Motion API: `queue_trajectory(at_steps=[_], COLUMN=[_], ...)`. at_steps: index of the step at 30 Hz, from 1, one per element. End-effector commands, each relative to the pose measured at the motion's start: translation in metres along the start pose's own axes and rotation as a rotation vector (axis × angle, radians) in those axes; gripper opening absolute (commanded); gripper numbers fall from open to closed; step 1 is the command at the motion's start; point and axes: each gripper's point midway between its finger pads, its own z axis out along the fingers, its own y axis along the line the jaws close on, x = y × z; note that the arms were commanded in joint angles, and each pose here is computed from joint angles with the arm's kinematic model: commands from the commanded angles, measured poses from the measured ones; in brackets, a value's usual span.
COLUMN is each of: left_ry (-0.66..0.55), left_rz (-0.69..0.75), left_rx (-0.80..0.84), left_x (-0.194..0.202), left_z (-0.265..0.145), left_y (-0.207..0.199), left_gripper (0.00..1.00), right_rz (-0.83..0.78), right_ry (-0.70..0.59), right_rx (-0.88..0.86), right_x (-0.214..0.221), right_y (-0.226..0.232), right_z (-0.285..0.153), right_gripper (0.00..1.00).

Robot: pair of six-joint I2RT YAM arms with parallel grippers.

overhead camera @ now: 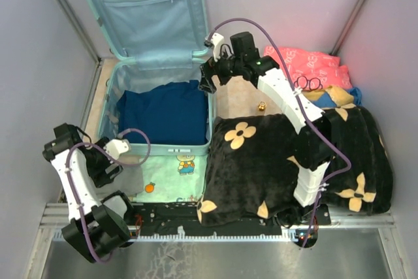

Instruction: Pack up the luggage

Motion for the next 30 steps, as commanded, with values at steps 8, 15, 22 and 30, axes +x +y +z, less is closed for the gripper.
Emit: queue_trajectory(at_steps=[8,15,22,30], left_ry=[0.130,0.116,0.134,0.028], left_rz=[0.260,0.330,0.358,0.364], left_rx=[-0.002,-0.016,0.070,0.133], left_x=[0.042,0.049,0.067,0.050], left_z=[0.043,0.066,0.098,0.100], left_y=[0.012,0.030,0.015,-0.002], left_gripper=[0.93,0.95,0.92,0.48], right_rz=[-0.051,-0.054,-0.053,-0.055], right_ry=[-0.081,-0.058,-0.052,-0.039], right_rx=[0.000,0.007,0.027,0.037], right_x=[-0.029,-0.024,-0.025,-0.019], right_y=[0.016,0.017,0.012,0.009], right_z=[-0.038,-0.041,-0.041,-0.039], right_gripper=[0.99,0.99,0.99,0.99])
